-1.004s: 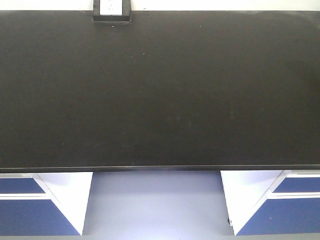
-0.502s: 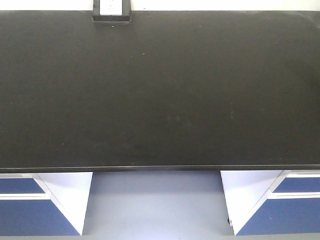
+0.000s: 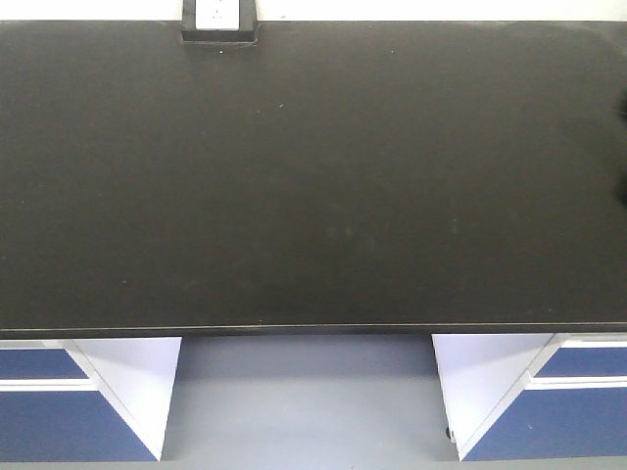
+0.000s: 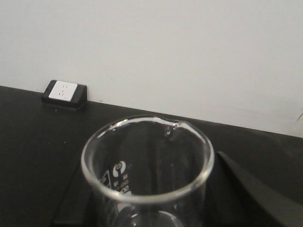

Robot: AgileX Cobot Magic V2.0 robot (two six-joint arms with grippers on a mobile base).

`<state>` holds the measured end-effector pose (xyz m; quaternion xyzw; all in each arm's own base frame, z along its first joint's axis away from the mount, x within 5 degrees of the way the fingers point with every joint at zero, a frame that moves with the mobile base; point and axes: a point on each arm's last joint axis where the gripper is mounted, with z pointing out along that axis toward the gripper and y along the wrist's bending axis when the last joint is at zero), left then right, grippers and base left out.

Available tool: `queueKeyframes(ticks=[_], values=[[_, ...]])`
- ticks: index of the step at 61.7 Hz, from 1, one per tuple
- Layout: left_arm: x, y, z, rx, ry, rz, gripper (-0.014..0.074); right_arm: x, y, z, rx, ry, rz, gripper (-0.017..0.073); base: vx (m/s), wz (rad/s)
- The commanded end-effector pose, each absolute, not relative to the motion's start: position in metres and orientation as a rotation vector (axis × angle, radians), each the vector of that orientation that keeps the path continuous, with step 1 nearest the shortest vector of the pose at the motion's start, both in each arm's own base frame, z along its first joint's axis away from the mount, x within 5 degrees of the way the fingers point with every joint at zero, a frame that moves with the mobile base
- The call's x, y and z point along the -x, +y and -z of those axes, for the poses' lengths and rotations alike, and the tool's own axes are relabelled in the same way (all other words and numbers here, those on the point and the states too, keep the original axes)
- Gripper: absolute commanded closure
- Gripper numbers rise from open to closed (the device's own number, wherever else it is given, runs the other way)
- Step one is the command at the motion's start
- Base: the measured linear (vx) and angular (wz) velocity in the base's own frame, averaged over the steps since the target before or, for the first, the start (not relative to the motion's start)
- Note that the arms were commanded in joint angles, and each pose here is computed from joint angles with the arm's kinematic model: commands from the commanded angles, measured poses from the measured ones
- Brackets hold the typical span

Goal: Grab beaker and place in storage area
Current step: 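Lower the held beaker onto the bench with the right gripper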

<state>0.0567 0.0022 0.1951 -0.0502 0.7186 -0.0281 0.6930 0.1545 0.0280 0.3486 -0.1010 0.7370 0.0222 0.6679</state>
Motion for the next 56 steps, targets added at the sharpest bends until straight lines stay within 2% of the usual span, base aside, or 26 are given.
queueKeyframes(ticks=[1, 12, 23, 31, 43, 56], values=[[-0.056, 0.001, -0.196, 0.100, 1.527, 0.090, 0.0602, -0.188, 0.038, -0.351, 0.260, 1.564, -0.084, 0.0562, 0.00, 0.00], [-0.056, 0.001, -0.196, 0.100, 1.527, 0.090, 0.0602, -0.246, 0.056, -0.314, 0.298, 1.553, -0.159, 0.0561, 0.00, 0.00], [-0.056, 0.001, -0.196, 0.100, 1.527, 0.090, 0.0602, -0.285, 0.068, -0.269, 0.312, 1.549, -0.229, 0.0560, 0.00, 0.00], [-0.056, 0.001, -0.196, 0.100, 1.527, 0.090, 0.0602, -0.305, 0.073, -0.238, 0.281, 1.538, -0.272, 0.0560, 0.00, 0.00], [-0.056, 0.001, -0.196, 0.100, 1.527, 0.090, 0.0602, -0.326, 0.068, -0.194, 0.131, 1.523, -0.282, 0.0560, 0.00, 0.00], [-0.056, 0.001, -0.196, 0.100, 1.527, 0.090, 0.0602, -0.335, 0.055, -0.154, 0.103, 1.558, -0.260, 0.0560, 0.00, 0.00]])
